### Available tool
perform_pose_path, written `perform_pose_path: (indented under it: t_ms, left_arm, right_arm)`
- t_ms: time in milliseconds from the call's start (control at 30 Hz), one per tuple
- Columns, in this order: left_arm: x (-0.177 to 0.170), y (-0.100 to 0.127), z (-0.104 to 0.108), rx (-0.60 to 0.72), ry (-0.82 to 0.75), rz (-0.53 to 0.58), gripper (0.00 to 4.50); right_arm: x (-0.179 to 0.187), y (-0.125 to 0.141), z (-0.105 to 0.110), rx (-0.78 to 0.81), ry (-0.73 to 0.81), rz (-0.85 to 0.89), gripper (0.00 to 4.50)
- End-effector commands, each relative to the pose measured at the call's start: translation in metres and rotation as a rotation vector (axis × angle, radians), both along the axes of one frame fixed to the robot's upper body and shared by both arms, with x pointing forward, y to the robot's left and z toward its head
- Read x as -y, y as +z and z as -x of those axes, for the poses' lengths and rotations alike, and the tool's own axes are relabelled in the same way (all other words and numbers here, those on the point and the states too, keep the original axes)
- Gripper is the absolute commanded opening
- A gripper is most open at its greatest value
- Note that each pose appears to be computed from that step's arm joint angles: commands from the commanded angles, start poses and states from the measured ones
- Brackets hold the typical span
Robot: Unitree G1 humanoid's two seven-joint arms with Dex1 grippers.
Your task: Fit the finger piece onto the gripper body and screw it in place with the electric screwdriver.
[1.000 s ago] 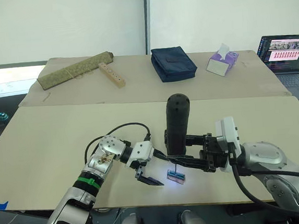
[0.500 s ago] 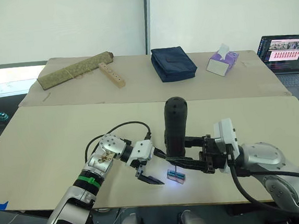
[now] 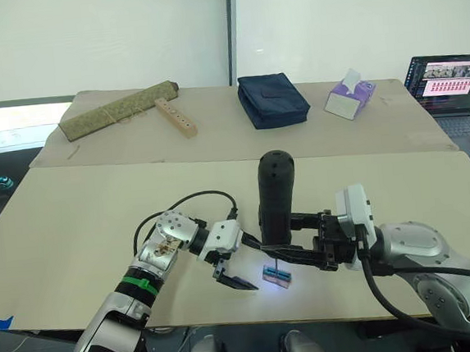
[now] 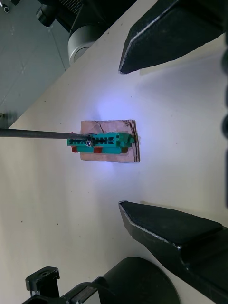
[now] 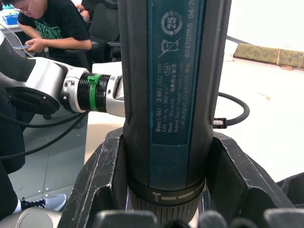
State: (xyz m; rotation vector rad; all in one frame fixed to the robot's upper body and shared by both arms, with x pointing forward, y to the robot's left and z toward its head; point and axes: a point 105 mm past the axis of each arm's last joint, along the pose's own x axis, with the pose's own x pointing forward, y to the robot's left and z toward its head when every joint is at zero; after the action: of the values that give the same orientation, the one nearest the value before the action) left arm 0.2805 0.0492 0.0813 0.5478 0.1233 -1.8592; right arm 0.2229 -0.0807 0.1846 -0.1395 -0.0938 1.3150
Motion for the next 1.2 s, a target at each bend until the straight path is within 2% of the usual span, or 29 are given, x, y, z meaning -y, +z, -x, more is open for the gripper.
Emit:
perform_pose_path:
  t_ms: [33,633,967,1200]
  left_arm:
    - [0.003,0.009,-0.003,0.037,-0.012,0.021,4.50]
    - [0.005,0.010,-0.005,0.045,-0.010,0.027,4.50]
    - [0.004,0.010,-0.003,0.038,-0.018,0.021,4.50]
    - [0.005,0.010,-0.003,0.037,-0.020,0.024,4.50]
  right_arm:
    - [-0.001,0.014,0.007,0.044,0.028,-0.033,1.91]
    - [-0.001,0.005,0.006,-0.033,0.006,-0.023,1.91]
    - [-0.002,0.026,0.006,-0.010,0.015,-0.102,1.91]
    - [-0.002,0.020,0.002,0.017,-0.009,-0.063,1.91]
